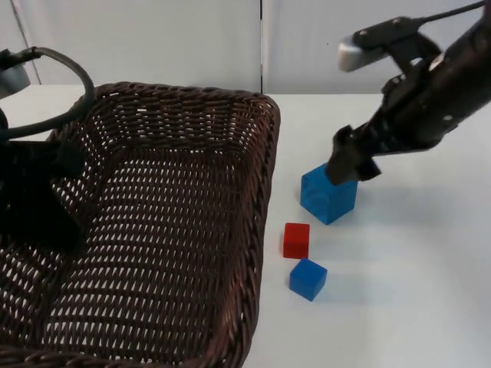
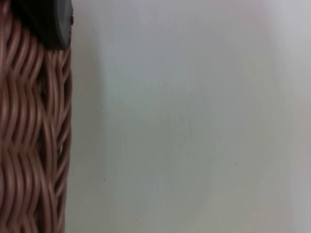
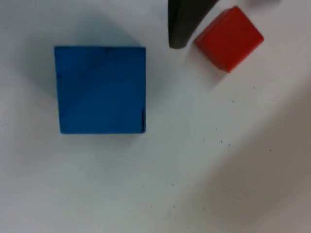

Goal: Pick up the basket with the left hand and place the largest block into the basket with the right hand.

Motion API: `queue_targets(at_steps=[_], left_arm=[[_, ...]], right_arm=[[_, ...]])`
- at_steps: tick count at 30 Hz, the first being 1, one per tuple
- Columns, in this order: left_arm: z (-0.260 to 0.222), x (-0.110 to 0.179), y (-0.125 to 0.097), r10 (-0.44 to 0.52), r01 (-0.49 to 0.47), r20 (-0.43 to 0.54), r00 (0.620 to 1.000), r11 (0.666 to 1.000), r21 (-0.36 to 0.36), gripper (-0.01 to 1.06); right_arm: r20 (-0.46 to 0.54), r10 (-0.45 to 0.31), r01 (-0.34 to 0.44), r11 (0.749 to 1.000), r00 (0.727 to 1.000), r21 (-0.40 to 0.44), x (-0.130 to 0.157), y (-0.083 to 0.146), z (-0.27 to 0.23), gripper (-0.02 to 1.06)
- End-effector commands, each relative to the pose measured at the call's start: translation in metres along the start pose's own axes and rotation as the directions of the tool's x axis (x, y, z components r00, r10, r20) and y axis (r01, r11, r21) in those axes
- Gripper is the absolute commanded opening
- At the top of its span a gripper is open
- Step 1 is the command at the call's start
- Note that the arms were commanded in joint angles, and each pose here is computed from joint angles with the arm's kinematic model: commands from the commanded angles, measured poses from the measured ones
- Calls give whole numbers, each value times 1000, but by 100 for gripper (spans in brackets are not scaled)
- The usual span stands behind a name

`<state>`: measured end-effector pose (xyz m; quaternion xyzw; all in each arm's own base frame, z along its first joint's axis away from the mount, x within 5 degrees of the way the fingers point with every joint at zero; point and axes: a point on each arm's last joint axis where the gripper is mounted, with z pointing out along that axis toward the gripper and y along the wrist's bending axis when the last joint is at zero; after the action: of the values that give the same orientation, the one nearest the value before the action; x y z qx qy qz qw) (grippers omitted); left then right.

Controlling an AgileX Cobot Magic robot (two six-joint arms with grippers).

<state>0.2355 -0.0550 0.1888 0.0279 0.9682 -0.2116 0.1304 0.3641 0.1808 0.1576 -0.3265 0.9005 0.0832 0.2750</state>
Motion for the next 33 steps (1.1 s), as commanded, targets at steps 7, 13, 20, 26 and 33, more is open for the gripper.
queue_targets(at_steps=[7, 13, 20, 26, 33], left_arm=[[-3, -1, -2, 5, -5, 20, 1000, 1000, 1, 0], [-3, -1, -1, 5, -5, 25, 1000, 1000, -2, 0], [-3, -1, -1, 5, -5, 25, 1000, 1000, -2, 0], [-3, -1, -1, 5, -5, 27, 1000, 1000, -3, 0], [-3, -2, -1, 5, -5, 29, 1000, 1000, -3, 0]], right_arm=[[-27, -33, 33, 999, 999, -34, -12, 8, 31, 105], [-9, -36, 36, 999, 999, -23, -15, 8, 47, 105], [3, -32, 32, 999, 999, -1, -10, 6, 62, 105], [8, -6, 6, 1000, 1000, 4, -9, 6, 64, 105], [-7, -4, 4, 1000, 1000, 1, -5, 6, 71, 96]])
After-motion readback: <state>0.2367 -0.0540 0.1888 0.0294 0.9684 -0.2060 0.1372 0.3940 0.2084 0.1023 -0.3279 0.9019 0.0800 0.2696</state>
